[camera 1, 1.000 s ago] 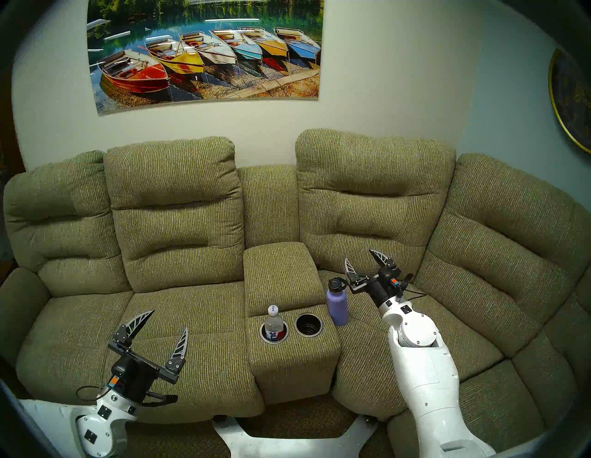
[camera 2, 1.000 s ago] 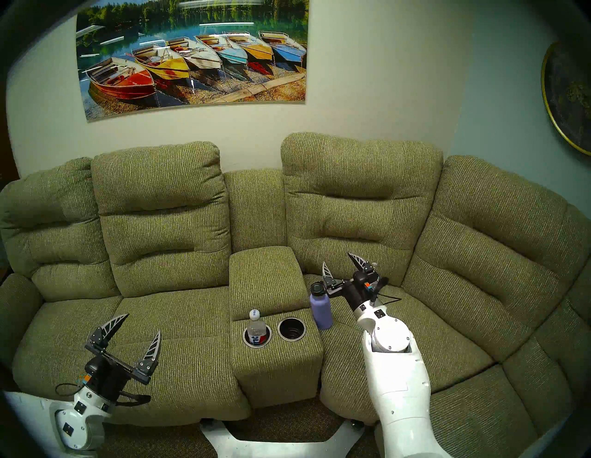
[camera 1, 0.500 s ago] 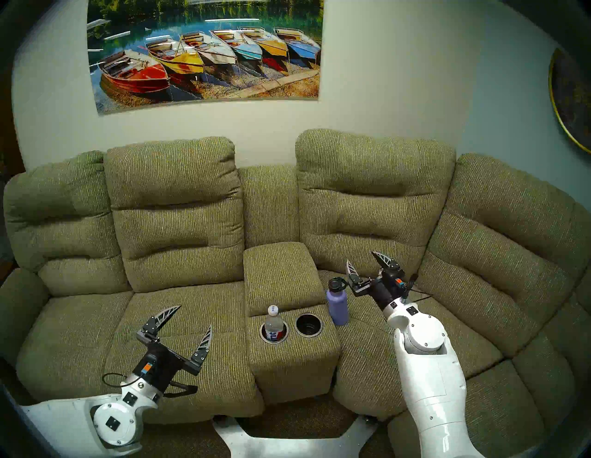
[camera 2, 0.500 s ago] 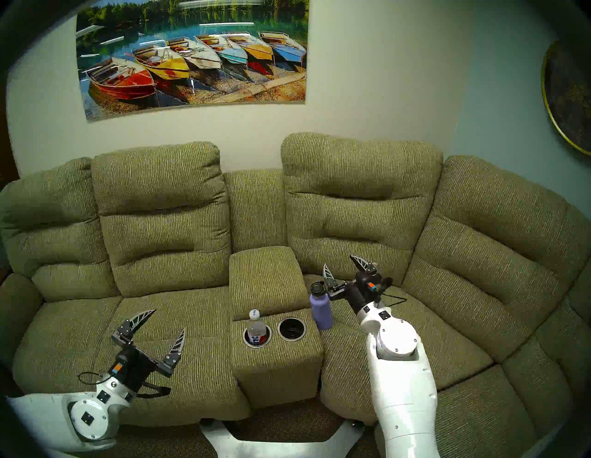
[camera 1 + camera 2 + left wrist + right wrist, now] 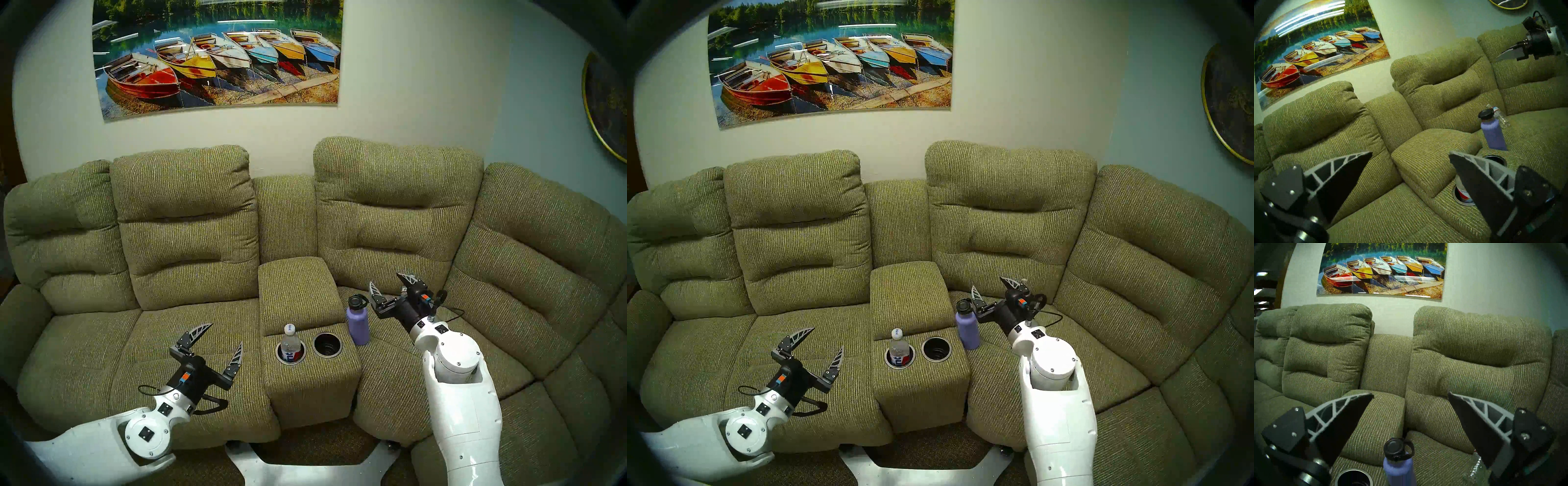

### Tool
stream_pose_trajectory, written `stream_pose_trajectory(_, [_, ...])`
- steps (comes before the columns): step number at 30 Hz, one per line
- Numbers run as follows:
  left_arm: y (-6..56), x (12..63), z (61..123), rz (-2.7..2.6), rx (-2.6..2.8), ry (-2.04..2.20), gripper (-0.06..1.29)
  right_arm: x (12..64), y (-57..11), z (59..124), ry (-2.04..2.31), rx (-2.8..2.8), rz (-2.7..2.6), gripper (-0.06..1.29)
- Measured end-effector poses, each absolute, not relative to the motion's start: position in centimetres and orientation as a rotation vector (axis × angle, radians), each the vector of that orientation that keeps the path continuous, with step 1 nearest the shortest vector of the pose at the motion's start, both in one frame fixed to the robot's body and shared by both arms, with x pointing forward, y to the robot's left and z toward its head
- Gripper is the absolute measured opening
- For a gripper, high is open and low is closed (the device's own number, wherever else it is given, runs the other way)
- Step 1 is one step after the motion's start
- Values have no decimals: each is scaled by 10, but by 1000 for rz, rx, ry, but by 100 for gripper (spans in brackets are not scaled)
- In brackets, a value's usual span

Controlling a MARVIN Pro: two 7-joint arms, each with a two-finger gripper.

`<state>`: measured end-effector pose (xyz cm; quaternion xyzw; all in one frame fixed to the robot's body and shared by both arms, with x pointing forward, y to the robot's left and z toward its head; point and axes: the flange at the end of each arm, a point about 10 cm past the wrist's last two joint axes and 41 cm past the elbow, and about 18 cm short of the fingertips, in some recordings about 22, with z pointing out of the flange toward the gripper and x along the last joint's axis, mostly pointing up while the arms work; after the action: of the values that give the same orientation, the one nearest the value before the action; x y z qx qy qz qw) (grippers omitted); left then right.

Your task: Take bottles out of cup holder

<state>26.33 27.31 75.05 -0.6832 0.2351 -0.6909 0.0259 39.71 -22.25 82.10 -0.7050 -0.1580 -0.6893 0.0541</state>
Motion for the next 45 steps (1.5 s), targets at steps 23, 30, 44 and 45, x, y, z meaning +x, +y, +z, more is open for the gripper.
stream_pose_trajectory(23, [262, 313, 677, -2157, -2244, 719, 125, 393, -219, 826, -453, -2215, -2040, 123])
stream_pose_trajectory(30, [253, 334, 671, -2195, -2246, 711, 125, 393, -218, 828, -451, -2211, -2045, 123])
stream_pose_trajectory(44, [243, 348, 672, -2315, -2246, 682, 125, 393, -218, 830, -453, -2203, -2049, 123])
stream_pose_trajectory(45, [242, 348, 672, -2319, -2246, 686, 125, 393, -218, 830, -453, -2203, -2049, 123])
